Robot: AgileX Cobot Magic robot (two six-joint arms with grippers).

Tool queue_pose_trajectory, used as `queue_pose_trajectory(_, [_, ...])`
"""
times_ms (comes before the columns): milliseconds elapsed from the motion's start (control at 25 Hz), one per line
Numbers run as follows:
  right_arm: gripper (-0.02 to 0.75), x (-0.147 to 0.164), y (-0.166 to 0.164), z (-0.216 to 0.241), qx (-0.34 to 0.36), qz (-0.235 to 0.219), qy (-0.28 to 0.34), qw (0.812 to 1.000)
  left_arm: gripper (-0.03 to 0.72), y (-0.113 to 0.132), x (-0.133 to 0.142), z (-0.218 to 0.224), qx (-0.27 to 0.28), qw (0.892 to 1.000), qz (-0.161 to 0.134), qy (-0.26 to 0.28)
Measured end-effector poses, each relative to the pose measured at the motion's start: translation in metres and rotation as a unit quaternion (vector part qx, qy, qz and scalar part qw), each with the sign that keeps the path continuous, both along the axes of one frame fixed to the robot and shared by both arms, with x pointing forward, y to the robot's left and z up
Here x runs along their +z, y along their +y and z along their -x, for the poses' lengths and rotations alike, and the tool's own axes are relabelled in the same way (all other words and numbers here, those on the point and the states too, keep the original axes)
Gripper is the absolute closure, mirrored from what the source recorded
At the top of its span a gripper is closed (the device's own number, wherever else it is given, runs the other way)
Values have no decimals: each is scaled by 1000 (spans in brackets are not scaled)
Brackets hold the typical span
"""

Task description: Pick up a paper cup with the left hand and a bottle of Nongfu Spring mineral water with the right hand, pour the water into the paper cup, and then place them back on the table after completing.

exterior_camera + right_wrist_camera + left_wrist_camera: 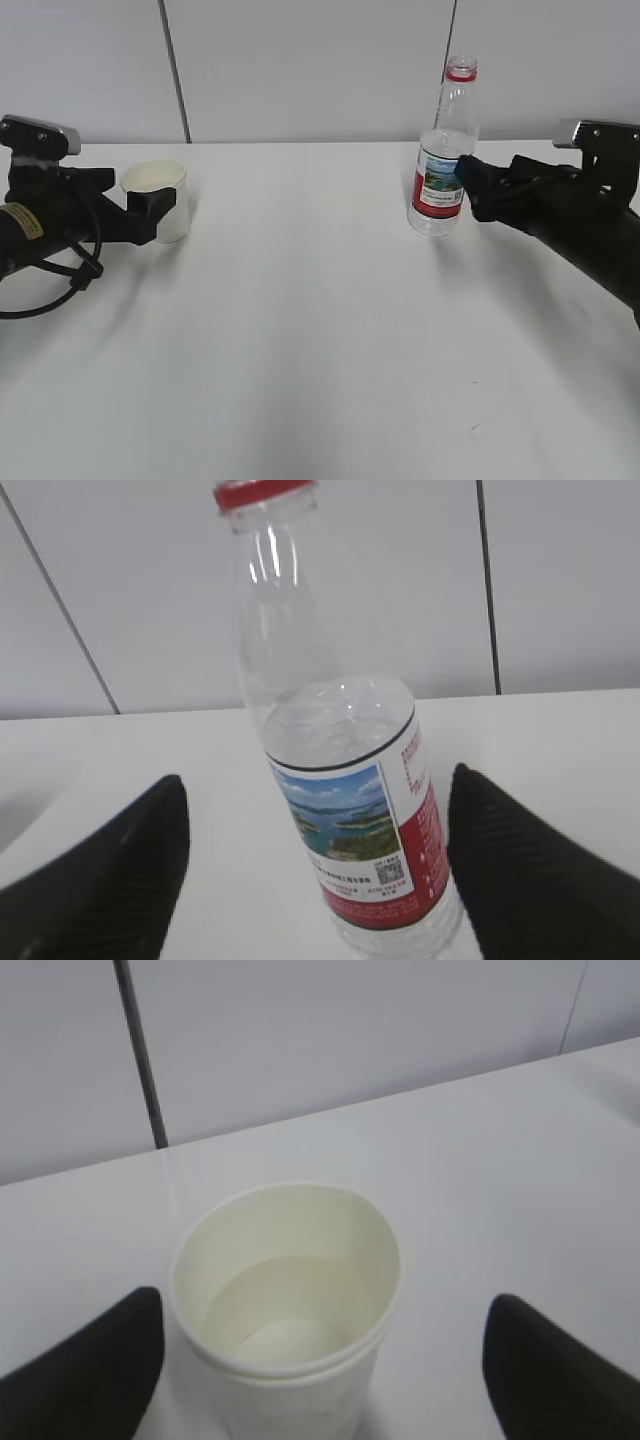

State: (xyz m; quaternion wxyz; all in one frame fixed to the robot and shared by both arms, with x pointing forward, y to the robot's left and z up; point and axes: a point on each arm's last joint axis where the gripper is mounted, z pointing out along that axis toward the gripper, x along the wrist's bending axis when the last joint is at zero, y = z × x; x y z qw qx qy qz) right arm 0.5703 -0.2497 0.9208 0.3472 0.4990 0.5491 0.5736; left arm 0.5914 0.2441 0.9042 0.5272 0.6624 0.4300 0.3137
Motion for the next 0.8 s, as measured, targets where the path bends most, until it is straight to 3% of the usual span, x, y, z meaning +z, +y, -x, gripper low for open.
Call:
queue_pose_trajectory(240, [144, 21, -1, 5, -4, 11, -5, 1000, 97, 0, 20, 3, 0, 1000, 1, -25])
queue_pose_trajectory(600, [144, 63, -4, 14, -13, 24, -18, 999, 97, 3, 77, 13, 12, 996, -6, -85])
queue_pose_trajectory(800, [144, 88, -4, 7, -10, 66, 10, 998, 97, 7, 97, 20, 29, 995, -17, -89])
